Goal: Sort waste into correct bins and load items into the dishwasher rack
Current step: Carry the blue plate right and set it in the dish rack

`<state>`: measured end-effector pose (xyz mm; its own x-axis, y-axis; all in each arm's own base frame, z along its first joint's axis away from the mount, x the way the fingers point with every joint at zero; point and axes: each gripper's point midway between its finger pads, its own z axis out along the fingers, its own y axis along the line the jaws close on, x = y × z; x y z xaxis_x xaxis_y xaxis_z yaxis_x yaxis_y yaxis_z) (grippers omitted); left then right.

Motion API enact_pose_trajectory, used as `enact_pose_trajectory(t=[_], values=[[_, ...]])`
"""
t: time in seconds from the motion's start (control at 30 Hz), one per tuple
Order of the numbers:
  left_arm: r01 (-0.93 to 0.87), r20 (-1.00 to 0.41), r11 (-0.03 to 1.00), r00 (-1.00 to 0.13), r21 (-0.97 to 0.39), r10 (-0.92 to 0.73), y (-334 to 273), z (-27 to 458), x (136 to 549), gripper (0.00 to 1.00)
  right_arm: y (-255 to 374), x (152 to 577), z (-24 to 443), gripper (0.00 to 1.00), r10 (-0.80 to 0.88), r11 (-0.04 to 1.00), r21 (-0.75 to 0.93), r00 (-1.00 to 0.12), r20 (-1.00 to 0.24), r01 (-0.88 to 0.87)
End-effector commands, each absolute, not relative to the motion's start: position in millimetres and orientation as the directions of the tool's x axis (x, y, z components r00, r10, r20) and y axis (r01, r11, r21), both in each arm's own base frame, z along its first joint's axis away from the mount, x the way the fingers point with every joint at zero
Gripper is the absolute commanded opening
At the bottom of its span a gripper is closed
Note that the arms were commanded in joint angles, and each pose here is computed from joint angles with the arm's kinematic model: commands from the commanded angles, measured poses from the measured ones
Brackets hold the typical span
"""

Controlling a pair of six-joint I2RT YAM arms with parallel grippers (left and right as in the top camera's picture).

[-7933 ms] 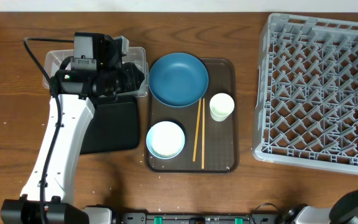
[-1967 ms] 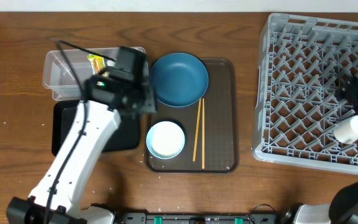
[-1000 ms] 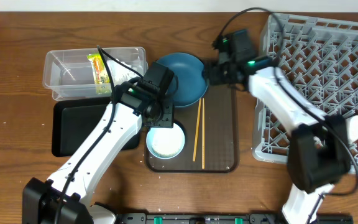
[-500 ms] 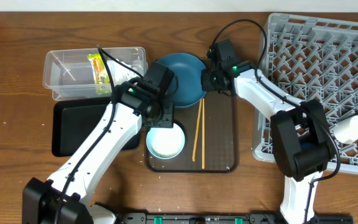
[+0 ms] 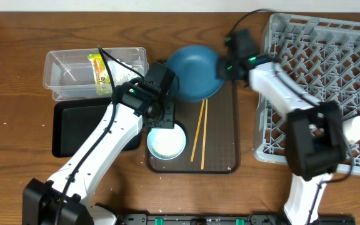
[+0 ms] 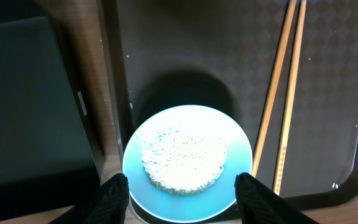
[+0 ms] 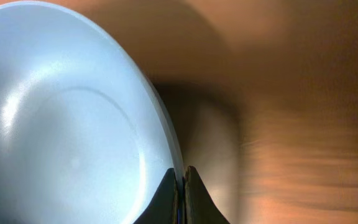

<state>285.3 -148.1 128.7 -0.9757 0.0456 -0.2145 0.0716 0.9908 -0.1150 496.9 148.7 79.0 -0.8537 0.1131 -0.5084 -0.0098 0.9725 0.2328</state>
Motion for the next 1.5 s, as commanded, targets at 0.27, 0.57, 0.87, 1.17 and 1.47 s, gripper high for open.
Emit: enact_pose_trajectory(t=[0.27,0.57,0.87,1.17,1.47], values=[[0.059,-0.223,0.991,-0.974,-0.116,0.032,-148,130,287,0.58,-110,487,309,0.01,-0.068,0.829,-0.342,-0.526,-0.848,0.443],[0.058,-0.223,0.991,-0.974,-0.117,0.031,-148,130,287,0.58,-245,433,357,0.01,-0.115,0.437,-0.584,-0.601,-0.791,0.685],[0.058,-0.223,0.991,-0.974,-0.117,0.031,-148,130,287,0.58,-315,407,345,0.01,-0.055,0.243,-0.684,-0.695,-0.717,0.688],[0.038,-0.221,0.992,-0.975,-0.122,0.010,-148,130,287,0.58,-336,414,281,0.01,0.039,0.187,-0.761,-0.779,-0.626,0.622],[0.037,-0.220,0.992,-0.975,-0.121,0.010,-148,130,287,0.58,-311,438,244,0.01,0.030,0.246,-0.788,-0.816,-0.577,0.565]])
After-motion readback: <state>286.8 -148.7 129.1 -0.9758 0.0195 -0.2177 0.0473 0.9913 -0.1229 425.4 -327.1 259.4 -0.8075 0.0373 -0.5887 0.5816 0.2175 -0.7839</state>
